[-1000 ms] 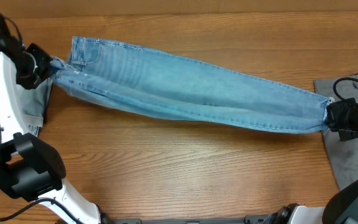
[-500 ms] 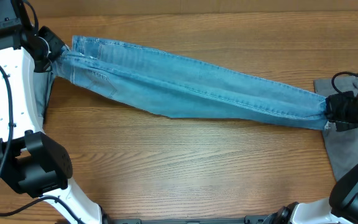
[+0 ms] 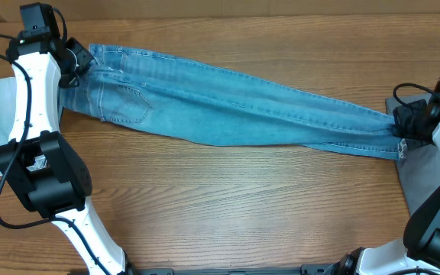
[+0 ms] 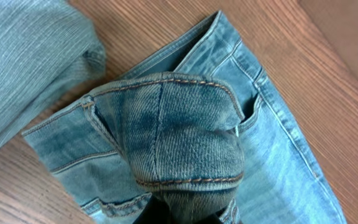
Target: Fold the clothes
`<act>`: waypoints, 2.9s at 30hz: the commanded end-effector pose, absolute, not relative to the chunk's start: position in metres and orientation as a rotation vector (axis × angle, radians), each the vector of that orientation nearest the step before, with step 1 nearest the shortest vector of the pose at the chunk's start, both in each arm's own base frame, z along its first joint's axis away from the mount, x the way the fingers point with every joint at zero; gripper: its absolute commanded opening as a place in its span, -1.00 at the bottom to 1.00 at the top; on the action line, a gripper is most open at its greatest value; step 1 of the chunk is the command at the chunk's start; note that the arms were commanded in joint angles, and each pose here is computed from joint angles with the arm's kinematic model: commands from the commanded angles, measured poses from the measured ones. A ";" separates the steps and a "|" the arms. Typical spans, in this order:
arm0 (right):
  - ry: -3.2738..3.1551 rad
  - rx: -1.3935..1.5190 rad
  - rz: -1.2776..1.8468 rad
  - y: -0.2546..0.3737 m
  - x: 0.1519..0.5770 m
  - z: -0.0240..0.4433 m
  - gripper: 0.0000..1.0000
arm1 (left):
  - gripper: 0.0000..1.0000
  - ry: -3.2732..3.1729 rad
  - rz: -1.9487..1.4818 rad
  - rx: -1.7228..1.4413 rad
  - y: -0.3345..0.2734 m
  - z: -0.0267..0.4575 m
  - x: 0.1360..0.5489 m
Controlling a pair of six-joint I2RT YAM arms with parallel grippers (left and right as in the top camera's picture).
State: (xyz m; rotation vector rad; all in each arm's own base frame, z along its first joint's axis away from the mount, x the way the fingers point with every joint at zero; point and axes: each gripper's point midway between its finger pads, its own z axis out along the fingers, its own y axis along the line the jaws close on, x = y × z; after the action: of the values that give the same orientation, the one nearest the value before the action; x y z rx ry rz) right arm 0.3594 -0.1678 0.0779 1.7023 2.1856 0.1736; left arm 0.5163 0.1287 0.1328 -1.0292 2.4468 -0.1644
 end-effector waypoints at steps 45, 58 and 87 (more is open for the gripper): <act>2.152 -1.234 0.323 0.212 0.459 0.095 0.29 | 1.00 2.748 -0.241 -0.774 0.024 0.187 0.474; 2.116 -1.390 0.211 0.213 0.471 0.041 0.23 | 1.00 2.748 -0.241 -0.774 0.024 0.187 0.474; 2.094 -1.128 -0.027 0.190 0.536 0.075 -0.92 | 1.00 2.748 -0.241 -0.774 0.024 0.187 0.474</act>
State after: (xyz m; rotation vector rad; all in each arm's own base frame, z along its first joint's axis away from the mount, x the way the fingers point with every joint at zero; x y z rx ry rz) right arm 0.5178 0.2053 0.0655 -1.1984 2.0864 0.0459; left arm 0.4739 0.0257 0.1774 -0.7772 2.7686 -0.2253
